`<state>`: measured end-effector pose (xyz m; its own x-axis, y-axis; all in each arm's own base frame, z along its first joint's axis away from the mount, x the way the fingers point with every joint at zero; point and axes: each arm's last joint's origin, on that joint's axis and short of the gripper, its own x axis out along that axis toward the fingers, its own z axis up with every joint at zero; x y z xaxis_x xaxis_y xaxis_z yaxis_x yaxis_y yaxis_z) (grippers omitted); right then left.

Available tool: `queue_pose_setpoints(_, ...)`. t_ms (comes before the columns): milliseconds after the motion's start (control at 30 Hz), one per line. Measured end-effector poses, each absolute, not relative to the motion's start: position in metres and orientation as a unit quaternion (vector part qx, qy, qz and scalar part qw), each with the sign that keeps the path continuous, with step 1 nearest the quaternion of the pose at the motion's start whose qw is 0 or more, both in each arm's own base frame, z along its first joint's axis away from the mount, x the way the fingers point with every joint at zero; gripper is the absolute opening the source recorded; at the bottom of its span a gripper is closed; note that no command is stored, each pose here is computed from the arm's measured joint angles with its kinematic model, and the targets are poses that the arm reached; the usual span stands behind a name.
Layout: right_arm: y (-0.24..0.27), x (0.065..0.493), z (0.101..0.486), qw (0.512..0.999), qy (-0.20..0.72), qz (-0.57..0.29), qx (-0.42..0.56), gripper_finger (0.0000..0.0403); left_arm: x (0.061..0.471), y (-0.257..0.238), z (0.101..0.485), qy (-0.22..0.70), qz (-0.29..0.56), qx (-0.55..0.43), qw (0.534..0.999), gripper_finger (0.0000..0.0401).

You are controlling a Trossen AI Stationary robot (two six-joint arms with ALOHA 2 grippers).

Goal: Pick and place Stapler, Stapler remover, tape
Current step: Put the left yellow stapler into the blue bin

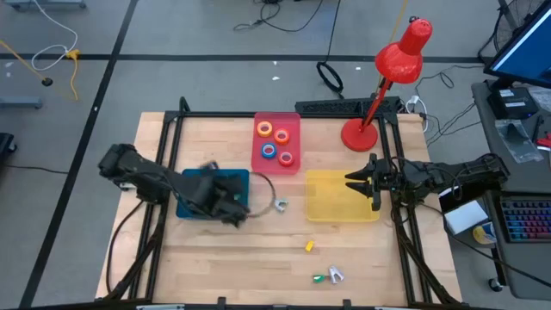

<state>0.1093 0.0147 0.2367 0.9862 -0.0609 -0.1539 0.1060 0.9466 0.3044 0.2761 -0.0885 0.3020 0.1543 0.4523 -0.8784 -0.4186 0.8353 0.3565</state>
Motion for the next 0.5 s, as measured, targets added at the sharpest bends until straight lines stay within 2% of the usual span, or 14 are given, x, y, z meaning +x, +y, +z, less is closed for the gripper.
queue_pose_setpoints(133,0.015,0.109,0.237,0.984,0.07,-0.042,0.157,0.0123,0.247,-0.06,0.297,0.596,0.355,0.017,0.72,0.0067)
queue_pose_setpoints(233,0.015,0.109,0.237,0.984,0.07,-0.042,0.156,0.0123,0.224,-0.045,0.278,0.604,0.366,-0.027,0.707,0.0071)
queue_pose_setpoints(333,0.015,0.109,0.237,0.985,0.07,-0.042,0.155,0.0123,0.191,-0.034,0.248,0.644,0.388,-0.062,0.656,0.0067)
queue_pose_setpoints(500,0.014,0.109,0.237,0.984,0.067,-0.057,0.156,0.0123,0.157,-0.021,0.216,0.609,0.413,-0.149,0.661,0.0069)
